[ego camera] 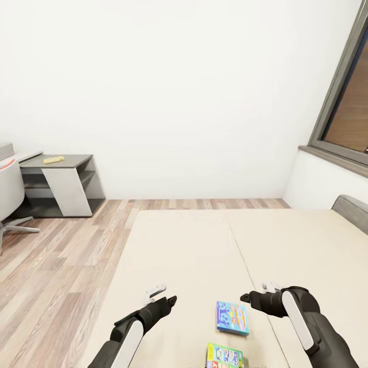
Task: Put all the toys in the child's room - the three board games (two on the bed and one on the table), the two jigsaw puzzles on the table, and the tennis ball on the table - inside the toy box on the table in the child's room.
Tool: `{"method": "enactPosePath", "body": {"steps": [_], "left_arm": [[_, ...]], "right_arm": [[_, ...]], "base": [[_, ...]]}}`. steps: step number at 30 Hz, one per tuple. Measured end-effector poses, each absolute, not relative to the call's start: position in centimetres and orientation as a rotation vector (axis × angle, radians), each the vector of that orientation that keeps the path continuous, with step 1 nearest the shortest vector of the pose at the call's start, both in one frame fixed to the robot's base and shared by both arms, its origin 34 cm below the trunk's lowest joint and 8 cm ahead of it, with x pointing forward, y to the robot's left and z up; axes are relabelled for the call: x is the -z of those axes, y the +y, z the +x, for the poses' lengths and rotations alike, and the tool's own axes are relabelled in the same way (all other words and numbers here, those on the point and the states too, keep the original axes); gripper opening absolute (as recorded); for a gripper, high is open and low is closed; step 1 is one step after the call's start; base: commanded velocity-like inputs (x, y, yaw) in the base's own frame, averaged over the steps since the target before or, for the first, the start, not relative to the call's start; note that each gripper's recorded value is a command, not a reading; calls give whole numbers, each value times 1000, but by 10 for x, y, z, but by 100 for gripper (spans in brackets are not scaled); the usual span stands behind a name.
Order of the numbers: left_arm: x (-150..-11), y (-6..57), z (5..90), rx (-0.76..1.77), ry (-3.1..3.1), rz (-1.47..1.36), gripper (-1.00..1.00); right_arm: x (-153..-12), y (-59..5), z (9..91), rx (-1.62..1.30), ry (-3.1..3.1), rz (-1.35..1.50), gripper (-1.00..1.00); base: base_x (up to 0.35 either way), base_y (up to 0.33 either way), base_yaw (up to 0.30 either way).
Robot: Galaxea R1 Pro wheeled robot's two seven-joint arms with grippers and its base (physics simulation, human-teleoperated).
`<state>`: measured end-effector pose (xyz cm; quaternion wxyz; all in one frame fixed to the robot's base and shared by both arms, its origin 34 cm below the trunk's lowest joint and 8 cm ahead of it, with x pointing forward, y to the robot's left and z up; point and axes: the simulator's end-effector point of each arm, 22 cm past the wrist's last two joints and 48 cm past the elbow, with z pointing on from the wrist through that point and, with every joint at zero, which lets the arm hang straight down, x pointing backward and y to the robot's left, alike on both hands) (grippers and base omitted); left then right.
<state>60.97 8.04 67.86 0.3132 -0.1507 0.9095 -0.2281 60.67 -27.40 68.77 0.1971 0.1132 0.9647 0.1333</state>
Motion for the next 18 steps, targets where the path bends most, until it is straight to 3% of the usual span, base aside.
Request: {"method": "enactPosePath", "body": {"steps": [18], "left_arm": [[-665,81,605,599,2427,-408,100]], "right_arm": [[-667,-275,598,-370,2750,335,100]], "base": [[0,0,0]]}}
